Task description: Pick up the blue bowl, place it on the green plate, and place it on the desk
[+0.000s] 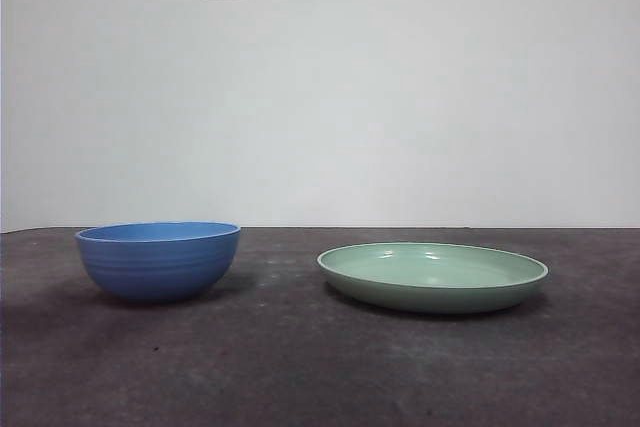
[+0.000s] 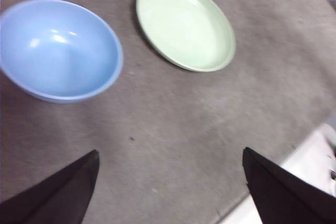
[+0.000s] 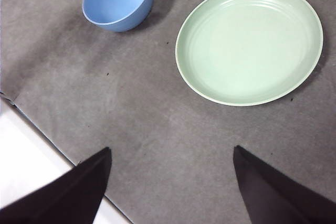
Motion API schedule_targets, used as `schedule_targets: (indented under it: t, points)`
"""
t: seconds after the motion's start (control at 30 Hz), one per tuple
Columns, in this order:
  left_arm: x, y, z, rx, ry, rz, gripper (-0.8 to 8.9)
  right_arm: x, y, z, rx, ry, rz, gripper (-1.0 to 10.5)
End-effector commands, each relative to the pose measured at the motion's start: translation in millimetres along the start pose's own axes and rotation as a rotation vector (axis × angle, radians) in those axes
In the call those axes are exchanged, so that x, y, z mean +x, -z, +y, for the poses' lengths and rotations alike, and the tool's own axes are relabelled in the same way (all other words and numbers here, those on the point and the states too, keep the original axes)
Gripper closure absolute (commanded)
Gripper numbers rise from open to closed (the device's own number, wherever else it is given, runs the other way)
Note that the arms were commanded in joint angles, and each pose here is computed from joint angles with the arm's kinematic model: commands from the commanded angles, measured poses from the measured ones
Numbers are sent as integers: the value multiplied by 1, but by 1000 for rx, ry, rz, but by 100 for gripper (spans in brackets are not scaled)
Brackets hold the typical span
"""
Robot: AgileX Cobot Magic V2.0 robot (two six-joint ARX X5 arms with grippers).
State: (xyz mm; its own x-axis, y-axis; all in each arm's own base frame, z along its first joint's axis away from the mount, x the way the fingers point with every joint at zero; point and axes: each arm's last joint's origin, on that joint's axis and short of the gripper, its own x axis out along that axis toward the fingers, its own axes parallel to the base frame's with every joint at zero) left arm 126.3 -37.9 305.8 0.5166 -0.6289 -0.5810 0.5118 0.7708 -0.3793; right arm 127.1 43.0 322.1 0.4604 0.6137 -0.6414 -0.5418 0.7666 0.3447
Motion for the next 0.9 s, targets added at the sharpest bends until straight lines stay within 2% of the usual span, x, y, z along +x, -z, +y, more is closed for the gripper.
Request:
schedule_targets:
  t: [0.03, 0.23, 0.47, 0.67, 0.9]
  points:
    - [0, -9, 0, -6, -12, -27, 368, -3, -4, 2, -6, -3, -14, 575]
    - [8, -28, 6, -33, -94, -23, 370, -3, -5, 2, -6, -3, -14, 575]
    - [22, -76, 12, -28, -203, -7, 377, -3, -5, 2, -6, -2, -14, 575]
    - [55, -106, 30, -42, -302, 92, 378, -3, -5, 2, -6, -2, -14, 575]
    - [104, -105, 59, -72, -374, 231, 378, -3, -5, 2, -6, -2, -14, 575]
